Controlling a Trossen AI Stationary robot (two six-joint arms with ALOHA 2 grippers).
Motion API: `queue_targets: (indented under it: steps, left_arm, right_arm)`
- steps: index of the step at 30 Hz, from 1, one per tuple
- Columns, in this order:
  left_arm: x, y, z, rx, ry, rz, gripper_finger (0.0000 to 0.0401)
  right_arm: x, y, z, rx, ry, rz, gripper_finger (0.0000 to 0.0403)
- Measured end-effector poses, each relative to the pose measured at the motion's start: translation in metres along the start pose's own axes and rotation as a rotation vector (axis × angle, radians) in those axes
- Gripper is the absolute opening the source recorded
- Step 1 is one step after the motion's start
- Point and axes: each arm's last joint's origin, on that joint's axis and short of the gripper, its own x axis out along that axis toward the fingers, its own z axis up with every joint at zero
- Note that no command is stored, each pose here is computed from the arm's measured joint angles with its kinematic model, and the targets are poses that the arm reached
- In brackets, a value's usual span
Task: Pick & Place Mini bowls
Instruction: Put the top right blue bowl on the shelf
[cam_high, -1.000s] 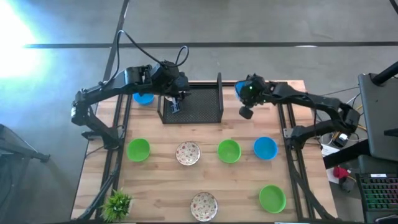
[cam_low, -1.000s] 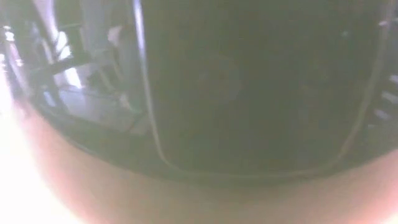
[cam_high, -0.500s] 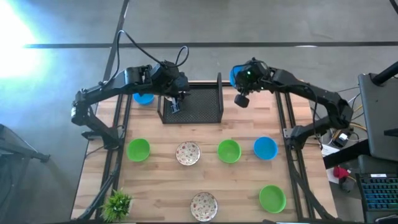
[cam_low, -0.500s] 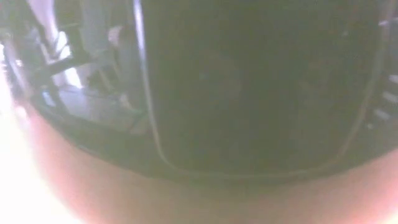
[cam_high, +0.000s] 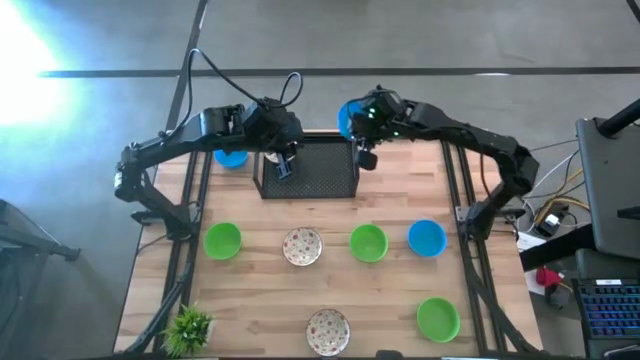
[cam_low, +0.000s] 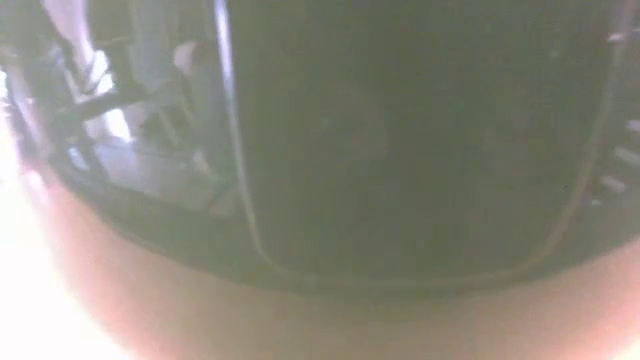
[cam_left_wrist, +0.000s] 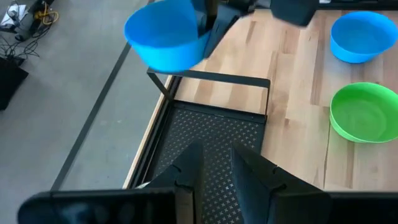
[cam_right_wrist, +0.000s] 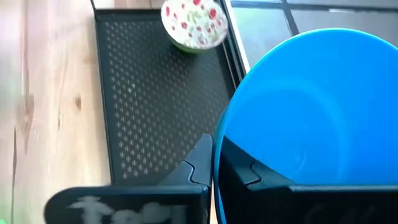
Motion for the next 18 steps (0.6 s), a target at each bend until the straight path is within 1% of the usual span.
queue_targets:
  steps: [3,6,9,14,18]
  left_arm:
    - [0.000,0.000,0.000,-0.011,0.000,0.001,0.0075]
    - [0.000,0.000,0.000,-0.014,0.000,0.001,0.0075]
    - [0.000,0.000,0.000,-0.017,0.000,0.001,0.0075]
    - [0.000,0.000,0.000,-0.024,0.000,0.001,0.0075]
    - [-0.002,0.000,0.000,-0.031,-0.004,0.002,0.0075]
  right_arm:
    - [0.012,-0.003,0.010,-0.002,-0.007,0.016,0.0008]
    - [0.026,-0.006,0.021,0.014,-0.020,0.059,0.0008]
    - [0.041,-0.009,0.031,0.026,-0.023,0.065,0.0008]
    - [0.070,-0.013,0.041,0.023,0.009,0.078,0.0008]
    - [0.087,-0.016,0.048,0.008,0.042,0.092,0.0008]
